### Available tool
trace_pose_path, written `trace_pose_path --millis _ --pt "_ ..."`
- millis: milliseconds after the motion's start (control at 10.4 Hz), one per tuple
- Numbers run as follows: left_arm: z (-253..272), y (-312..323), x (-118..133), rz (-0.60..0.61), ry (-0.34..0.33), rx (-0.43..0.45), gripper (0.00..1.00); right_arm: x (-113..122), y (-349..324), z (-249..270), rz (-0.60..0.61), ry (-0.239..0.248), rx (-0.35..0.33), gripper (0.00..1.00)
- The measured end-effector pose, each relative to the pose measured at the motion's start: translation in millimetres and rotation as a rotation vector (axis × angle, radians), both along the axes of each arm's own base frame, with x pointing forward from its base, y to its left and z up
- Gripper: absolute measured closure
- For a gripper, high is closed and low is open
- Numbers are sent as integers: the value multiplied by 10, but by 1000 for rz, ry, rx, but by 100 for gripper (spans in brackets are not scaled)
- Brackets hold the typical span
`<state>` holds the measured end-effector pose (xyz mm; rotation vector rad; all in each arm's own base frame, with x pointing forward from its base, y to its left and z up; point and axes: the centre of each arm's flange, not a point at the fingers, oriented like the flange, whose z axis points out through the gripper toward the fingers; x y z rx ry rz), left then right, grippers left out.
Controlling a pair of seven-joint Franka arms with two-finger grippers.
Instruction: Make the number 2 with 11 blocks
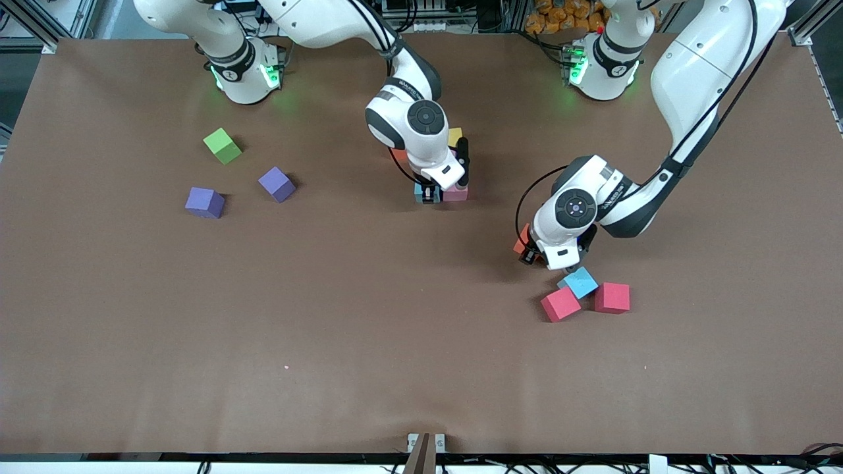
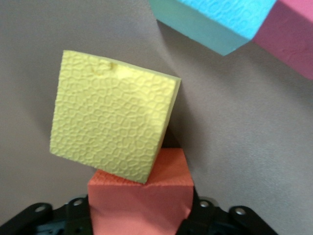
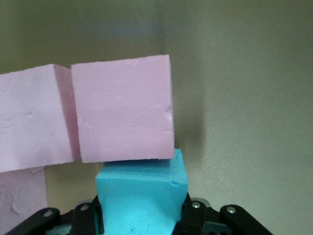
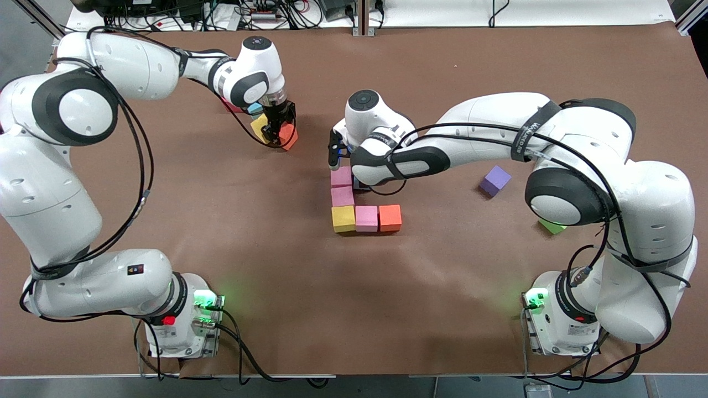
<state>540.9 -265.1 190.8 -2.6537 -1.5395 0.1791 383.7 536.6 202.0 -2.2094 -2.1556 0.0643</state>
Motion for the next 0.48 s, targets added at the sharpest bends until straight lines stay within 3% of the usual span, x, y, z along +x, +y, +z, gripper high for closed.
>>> trace_pose_path --millis 191,479 --pt "49 -20 32 38 -11 -1 41 2 1 0 0 0 0 45" --pt "330 -239 13 87 -53 -17 41 38 -6 8 -5 -5 2 11"
